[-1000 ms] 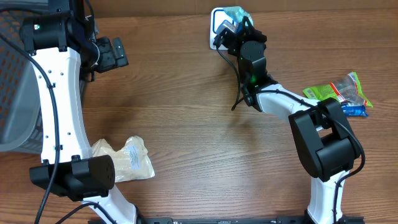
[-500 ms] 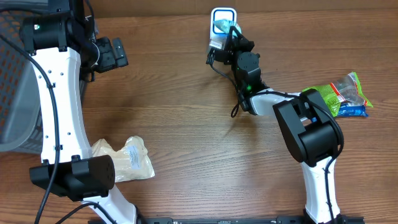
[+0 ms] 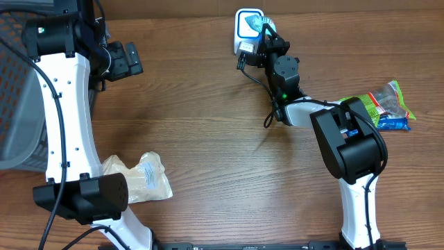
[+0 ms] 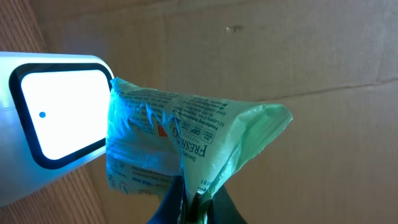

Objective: Scan the item barcode
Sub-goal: 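Lift the tissue packet and hold its barcode at the white scanner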

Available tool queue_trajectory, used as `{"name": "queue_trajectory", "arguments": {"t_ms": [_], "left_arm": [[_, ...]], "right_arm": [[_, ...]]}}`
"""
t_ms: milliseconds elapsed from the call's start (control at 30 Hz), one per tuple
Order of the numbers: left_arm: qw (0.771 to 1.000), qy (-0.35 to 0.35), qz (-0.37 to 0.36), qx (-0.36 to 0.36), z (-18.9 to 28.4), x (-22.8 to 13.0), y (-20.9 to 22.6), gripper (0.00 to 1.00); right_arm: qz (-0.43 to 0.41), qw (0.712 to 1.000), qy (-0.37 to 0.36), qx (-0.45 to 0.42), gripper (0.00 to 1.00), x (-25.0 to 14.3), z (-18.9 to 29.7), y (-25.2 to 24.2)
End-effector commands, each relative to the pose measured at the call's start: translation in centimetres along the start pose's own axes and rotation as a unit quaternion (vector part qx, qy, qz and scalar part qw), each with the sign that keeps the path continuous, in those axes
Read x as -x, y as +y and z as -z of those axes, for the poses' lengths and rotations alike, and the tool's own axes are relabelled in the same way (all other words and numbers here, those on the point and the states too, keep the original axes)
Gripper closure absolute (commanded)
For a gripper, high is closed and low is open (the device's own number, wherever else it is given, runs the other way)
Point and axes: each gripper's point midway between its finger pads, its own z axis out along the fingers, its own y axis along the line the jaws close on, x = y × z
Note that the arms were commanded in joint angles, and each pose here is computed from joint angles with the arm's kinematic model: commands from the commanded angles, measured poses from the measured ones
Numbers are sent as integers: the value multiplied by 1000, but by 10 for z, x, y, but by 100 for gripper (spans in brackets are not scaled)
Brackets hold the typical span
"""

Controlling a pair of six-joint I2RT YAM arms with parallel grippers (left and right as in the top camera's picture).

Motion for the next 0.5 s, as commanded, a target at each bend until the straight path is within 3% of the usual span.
{"name": "queue_trajectory", "arguments": {"t_ms": [0, 467], "left_arm": [[1000, -12, -11, -4, 9, 2, 1, 0], [1000, -12, -11, -4, 9, 2, 1, 0]], "right_arm": [[-13, 999, -6, -34, 96, -1, -9, -28], [-53, 997, 8, -60, 96, -7, -15, -48]]}}
